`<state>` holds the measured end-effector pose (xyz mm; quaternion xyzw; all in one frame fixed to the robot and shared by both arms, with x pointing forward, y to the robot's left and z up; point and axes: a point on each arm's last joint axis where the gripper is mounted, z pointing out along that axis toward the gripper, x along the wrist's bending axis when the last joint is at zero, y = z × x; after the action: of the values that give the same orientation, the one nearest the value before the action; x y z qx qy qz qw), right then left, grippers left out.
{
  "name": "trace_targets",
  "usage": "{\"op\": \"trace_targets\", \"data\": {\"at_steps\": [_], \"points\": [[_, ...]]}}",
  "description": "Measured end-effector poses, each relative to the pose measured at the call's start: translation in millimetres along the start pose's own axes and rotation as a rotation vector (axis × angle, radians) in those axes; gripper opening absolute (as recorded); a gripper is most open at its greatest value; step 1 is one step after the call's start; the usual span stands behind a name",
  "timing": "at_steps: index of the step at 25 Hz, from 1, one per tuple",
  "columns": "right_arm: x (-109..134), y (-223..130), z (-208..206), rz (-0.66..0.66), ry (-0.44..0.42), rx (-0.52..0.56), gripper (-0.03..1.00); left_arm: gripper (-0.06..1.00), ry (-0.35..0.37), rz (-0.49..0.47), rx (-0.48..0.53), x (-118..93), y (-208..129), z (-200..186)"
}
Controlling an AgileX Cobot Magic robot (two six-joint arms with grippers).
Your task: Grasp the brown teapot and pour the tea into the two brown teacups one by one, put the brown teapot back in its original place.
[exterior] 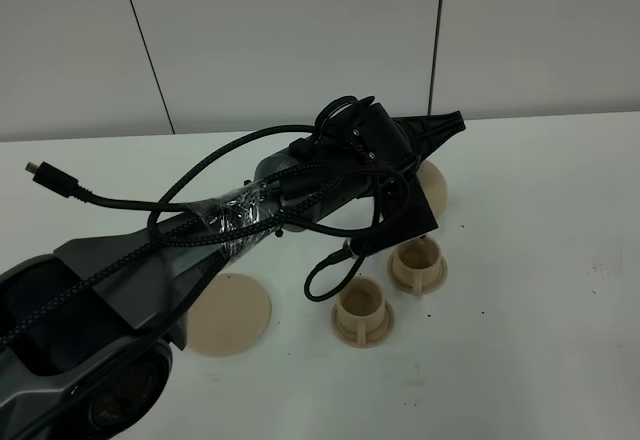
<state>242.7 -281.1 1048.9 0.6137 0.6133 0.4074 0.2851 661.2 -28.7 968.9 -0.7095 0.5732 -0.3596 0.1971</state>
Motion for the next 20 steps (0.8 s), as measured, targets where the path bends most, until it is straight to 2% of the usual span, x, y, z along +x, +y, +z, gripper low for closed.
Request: {"op": "trace_targets", "data": {"at_steps": [20], "points": [[0.0,0.0,0.0,0.0,0.0,0.0,0.36,0.17,-0.013,0.097,0.017,-1.1,-1.7,-0.1]]}}
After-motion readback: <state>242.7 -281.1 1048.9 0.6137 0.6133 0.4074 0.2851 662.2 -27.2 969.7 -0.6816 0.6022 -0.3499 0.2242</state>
